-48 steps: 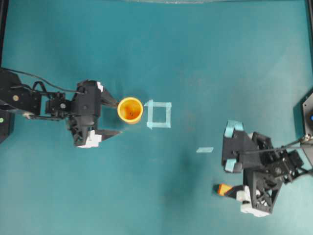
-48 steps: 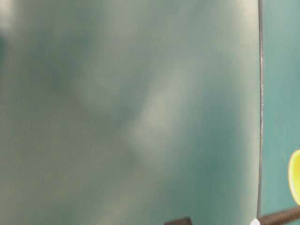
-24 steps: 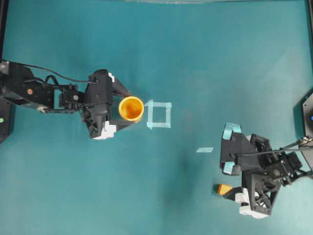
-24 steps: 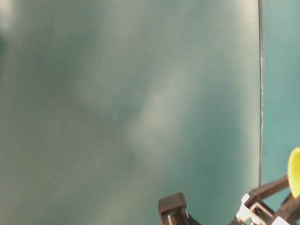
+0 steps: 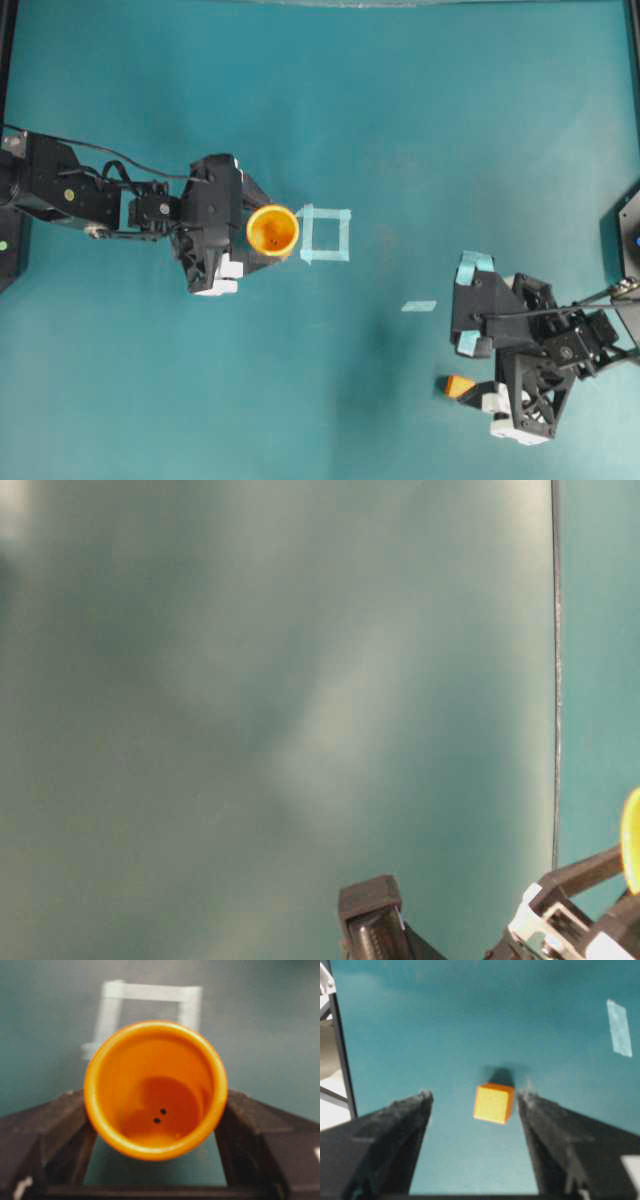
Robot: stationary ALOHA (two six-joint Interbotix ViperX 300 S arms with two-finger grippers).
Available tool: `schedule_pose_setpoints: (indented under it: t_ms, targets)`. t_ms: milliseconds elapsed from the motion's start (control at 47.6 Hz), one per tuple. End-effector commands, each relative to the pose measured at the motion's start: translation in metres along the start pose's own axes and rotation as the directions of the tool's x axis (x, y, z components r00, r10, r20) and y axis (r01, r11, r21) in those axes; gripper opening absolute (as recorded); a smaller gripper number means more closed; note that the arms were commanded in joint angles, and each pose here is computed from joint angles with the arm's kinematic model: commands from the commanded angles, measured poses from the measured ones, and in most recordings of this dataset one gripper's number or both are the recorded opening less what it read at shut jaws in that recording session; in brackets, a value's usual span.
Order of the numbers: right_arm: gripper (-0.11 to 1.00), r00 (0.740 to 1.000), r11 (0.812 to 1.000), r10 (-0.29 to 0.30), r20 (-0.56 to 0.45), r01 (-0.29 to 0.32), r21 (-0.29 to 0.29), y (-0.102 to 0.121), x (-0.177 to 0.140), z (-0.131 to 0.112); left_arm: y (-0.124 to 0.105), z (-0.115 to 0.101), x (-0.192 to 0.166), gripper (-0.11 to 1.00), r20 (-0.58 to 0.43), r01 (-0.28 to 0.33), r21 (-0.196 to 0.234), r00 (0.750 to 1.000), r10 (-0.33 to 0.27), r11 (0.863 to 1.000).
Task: Hold the block with right arm and the cup with left arm, then put the block into the cup.
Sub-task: 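Close left gripper on the cup and right gripper on the cube, lift both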
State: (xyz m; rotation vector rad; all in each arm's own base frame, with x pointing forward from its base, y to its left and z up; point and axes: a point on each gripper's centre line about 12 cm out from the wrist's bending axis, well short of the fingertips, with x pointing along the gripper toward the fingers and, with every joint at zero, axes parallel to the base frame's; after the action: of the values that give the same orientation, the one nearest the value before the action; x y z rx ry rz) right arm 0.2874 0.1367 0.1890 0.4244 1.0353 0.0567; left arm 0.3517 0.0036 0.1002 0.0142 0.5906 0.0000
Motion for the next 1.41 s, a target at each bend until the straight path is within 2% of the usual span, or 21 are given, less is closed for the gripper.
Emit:
schedule_pose_setpoints:
  t_ms: [0,168,357,735,946,1135,1282,1387]
  targets:
    - [0.66,1.000,1.000,-0.002,-0.012,0.002,-0.008,0.002,0.001,-0.003,-0.008,0.027,-0.006,0.69,0.058,0.019,0.022,0.998,-0.020,1.000]
    - [0.66,0.996,0.999,-0.049,-0.075,0.050,0.011,-0.002,0.019,-0.014,-0.012,0.043,-0.009,0.65,0.014,0.028,0.029,0.999,-0.029,0.999]
    - [0.66,0.987,0.996,-0.091,-0.131,0.091,-0.005,-0.004,0.040,-0.025,-0.012,0.060,-0.010,0.65,-0.006,0.027,0.031,1.000,-0.027,0.999]
    - [0.66,0.988,0.997,-0.079,-0.130,0.078,-0.018,0.002,0.056,-0.027,-0.012,0.084,-0.006,0.65,0.049,0.026,0.034,0.998,-0.028,0.999]
    - [0.65,0.991,0.998,-0.069,-0.119,0.067,-0.017,0.003,0.062,-0.025,-0.013,0.089,-0.004,0.65,0.060,0.026,0.037,0.998,-0.028,0.999]
    - [0.63,0.987,0.996,-0.083,-0.134,0.082,-0.018,0.001,0.068,-0.028,-0.013,0.089,-0.004,0.65,0.058,0.026,0.035,0.998,-0.028,0.999]
    - [0.57,0.982,0.994,-0.107,-0.154,0.103,-0.030,-0.004,0.074,-0.033,-0.013,0.089,-0.004,0.65,0.058,0.026,0.035,0.998,-0.028,0.999]
    - [0.51,0.980,0.991,-0.124,-0.154,0.116,-0.061,-0.006,0.074,-0.033,-0.013,0.088,-0.004,0.65,0.058,0.026,0.037,0.998,-0.028,0.999]
